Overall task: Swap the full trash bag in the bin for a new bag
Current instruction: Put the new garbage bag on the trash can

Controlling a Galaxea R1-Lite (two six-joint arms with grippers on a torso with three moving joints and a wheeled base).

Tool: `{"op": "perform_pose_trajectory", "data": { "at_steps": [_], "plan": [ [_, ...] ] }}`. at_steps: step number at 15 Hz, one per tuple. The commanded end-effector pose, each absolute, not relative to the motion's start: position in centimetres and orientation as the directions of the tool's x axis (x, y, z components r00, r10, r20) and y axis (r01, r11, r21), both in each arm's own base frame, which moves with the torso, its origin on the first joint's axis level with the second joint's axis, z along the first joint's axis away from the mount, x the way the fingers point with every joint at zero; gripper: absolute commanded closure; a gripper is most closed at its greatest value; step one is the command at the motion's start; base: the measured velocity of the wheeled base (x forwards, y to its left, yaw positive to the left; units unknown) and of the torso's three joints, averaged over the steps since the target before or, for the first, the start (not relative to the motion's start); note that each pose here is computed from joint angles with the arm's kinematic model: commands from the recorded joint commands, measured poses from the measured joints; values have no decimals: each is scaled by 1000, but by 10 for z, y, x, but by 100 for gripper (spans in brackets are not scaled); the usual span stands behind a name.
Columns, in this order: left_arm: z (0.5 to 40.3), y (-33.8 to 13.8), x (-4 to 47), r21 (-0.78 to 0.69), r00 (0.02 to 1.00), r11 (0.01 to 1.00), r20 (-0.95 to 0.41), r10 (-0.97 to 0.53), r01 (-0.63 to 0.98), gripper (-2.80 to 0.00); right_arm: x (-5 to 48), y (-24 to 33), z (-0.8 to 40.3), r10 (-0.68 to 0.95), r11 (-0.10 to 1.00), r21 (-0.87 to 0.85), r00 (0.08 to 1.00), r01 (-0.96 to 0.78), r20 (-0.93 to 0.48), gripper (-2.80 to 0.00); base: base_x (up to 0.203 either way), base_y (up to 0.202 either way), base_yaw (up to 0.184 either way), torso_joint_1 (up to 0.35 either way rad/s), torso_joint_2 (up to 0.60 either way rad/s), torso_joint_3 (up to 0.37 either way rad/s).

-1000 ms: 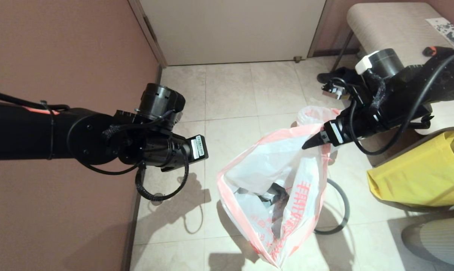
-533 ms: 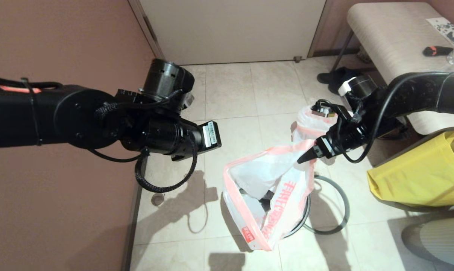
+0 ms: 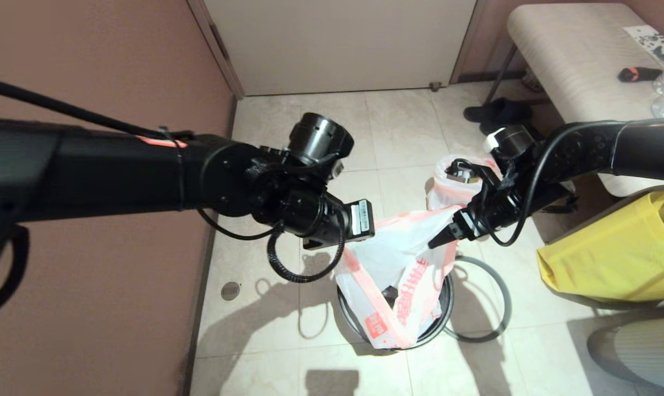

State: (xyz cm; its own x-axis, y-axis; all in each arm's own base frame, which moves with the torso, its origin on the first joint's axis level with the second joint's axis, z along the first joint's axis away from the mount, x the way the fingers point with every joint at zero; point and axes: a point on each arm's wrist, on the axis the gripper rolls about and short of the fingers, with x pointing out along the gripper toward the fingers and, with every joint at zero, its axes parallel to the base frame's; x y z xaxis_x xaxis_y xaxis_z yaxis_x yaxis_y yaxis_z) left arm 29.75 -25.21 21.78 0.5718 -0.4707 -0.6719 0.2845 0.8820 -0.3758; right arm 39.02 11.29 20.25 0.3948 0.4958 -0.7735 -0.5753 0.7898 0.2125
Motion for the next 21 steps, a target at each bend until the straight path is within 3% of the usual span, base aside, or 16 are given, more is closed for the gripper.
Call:
{"op": "perform_pose_trajectory", "data": {
  "at_steps": [1,3,9,10,14,18,21],
  "plan": [
    [179,-270,316,-351,520,899,-733,-439,264,0,389,116,201,499,784,217,383,-581,-777,-280,0,0,0,0,0,0],
    [164,-274,322,-347,497,903,-754,-429,253,0,381,112,216,503,785,204,410,-585,-761,-280,0,0,0,0,0,0],
    [174,-276,315,-354,508,896,-739,-444,268,0,356,77,258,429,852,123,542,-510,-722,-280,0,0,0,0,0,0],
    [170,-277,316,-350,503,900,-746,-436,261,0,356,75,260,402,866,103,559,-489,-725,0,0,0,0,0,0,0],
    [180,-277,313,-378,521,896,-729,-444,235,0,349,79,258,349,879,52,565,-474,-748,0,0,0,0,0,0,0],
    [175,-280,311,-331,600,938,-731,-325,105,0,359,96,236,227,892,-56,551,-449,-803,0,0,0,0,0,0,0],
    [174,-280,301,-308,583,951,-769,-264,25,0,359,100,230,192,889,-90,545,-448,-816,0,0,0,0,0,0,0]
  ]
}}
